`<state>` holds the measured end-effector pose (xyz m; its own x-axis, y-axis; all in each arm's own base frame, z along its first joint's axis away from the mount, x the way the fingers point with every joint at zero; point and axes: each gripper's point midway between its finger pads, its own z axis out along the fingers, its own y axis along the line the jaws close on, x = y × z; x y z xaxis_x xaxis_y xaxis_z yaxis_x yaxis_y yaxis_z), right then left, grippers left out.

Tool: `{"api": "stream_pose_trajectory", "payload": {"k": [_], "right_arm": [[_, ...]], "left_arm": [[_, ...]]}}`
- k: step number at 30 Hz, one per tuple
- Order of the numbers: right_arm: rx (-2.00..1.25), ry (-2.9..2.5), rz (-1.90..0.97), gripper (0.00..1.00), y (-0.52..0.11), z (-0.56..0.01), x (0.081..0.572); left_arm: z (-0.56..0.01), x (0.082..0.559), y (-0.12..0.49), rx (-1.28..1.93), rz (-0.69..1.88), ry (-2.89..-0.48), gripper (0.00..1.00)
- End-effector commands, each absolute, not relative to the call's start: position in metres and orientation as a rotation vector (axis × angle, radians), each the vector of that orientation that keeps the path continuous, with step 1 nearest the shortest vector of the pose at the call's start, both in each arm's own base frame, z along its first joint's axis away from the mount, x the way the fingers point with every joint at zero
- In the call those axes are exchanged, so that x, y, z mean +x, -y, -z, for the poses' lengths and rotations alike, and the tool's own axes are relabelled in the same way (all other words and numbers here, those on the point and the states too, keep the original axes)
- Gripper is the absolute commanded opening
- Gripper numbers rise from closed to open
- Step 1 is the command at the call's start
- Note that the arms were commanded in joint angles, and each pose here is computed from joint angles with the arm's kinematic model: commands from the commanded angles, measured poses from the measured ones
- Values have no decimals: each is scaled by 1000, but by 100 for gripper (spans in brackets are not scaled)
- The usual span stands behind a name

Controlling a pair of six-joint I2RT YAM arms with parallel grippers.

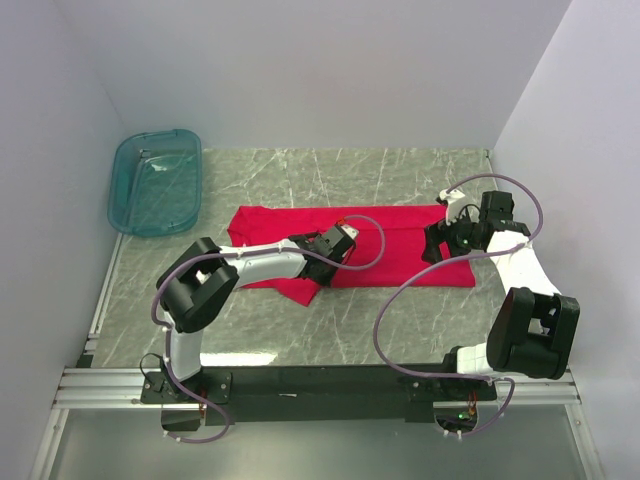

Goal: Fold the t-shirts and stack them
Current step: Fold the tshirt

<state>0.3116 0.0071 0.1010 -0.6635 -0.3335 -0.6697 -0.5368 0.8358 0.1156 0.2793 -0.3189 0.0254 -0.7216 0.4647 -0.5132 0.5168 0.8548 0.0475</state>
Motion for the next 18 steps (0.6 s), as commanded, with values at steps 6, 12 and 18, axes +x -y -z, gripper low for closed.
{"api": "stream_pose_trajectory", "payload": {"k": [6, 12, 18], "right_arm": [[-643, -2303, -393, 100, -7, -113, 312], [-644, -2298, -393, 100, -7, -114, 313], [-640, -2299, -392, 100, -5, -114, 312]], "left_arm": [[-49, 287, 325, 731, 138, -2435, 8], [-58, 284, 333, 748, 204, -2428, 14], [-56, 285, 329, 751, 172, -2425, 1]]}}
